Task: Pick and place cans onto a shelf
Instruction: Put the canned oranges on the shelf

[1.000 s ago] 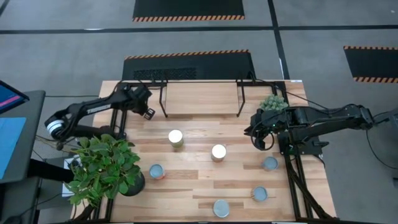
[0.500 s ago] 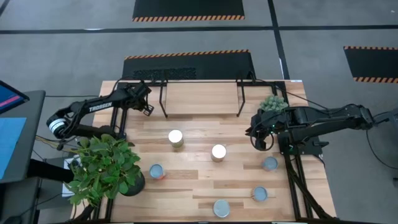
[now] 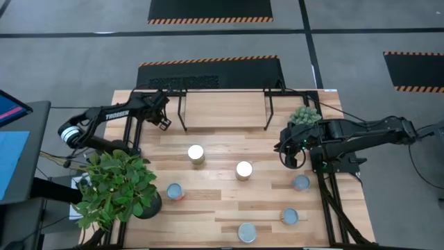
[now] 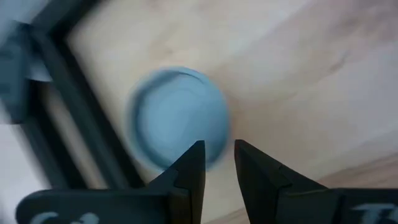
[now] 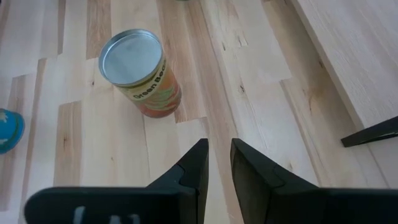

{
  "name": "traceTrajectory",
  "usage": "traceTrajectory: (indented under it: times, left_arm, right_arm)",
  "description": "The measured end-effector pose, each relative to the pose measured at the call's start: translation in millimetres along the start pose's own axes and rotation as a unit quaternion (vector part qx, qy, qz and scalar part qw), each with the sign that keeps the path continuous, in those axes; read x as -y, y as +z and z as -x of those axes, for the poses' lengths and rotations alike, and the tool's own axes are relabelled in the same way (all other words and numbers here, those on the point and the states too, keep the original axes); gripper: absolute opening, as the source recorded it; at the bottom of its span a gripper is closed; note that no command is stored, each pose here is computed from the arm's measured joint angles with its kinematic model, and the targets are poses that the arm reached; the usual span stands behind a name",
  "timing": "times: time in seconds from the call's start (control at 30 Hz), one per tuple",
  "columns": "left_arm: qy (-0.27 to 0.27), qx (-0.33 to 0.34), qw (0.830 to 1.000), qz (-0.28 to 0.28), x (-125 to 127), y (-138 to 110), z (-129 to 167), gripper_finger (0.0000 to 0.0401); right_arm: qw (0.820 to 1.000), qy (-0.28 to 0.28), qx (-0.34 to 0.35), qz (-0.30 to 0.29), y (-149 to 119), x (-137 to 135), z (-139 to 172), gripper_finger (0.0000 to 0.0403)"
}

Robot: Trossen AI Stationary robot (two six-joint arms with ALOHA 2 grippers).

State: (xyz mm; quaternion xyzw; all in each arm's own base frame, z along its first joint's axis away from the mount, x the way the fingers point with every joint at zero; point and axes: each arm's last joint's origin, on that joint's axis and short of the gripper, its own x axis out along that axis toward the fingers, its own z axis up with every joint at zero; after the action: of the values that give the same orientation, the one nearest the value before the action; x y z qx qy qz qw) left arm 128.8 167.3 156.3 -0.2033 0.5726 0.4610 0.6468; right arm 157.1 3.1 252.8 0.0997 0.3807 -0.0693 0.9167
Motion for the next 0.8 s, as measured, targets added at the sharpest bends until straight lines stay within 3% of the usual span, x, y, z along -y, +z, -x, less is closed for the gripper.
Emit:
traceTrajectory:
  times: [0.27,0.43,0.67,0.8]
  left_arm:
    - [0.032,-0.035,0.998,-0.028,3.4,0.1,-14.3,0.0073]
    - [0.028,-0.027,0.999,-0.036,3.8,3.2,-8.0,0.0014]
    - [0.047,0.001,0.999,-0.024,-7.9,19.6,32.9,0.0002]
    - [0.046,0.060,0.997,-0.007,-14.0,29.1,69.8,0.0001]
  right_arm:
    - [1.000,0.000,-0.002,0.000,-0.3,0.1,-0.1,0.0095]
    - [1.000,-0.003,-0.010,0.001,-2.0,0.6,-0.1,0.0095]
    - [1.000,-0.003,-0.010,0.000,-1.9,0.6,-0.1,0.0095]
    - [1.000,-0.003,-0.009,0.000,-1.8,0.5,-0.1,0.0095]
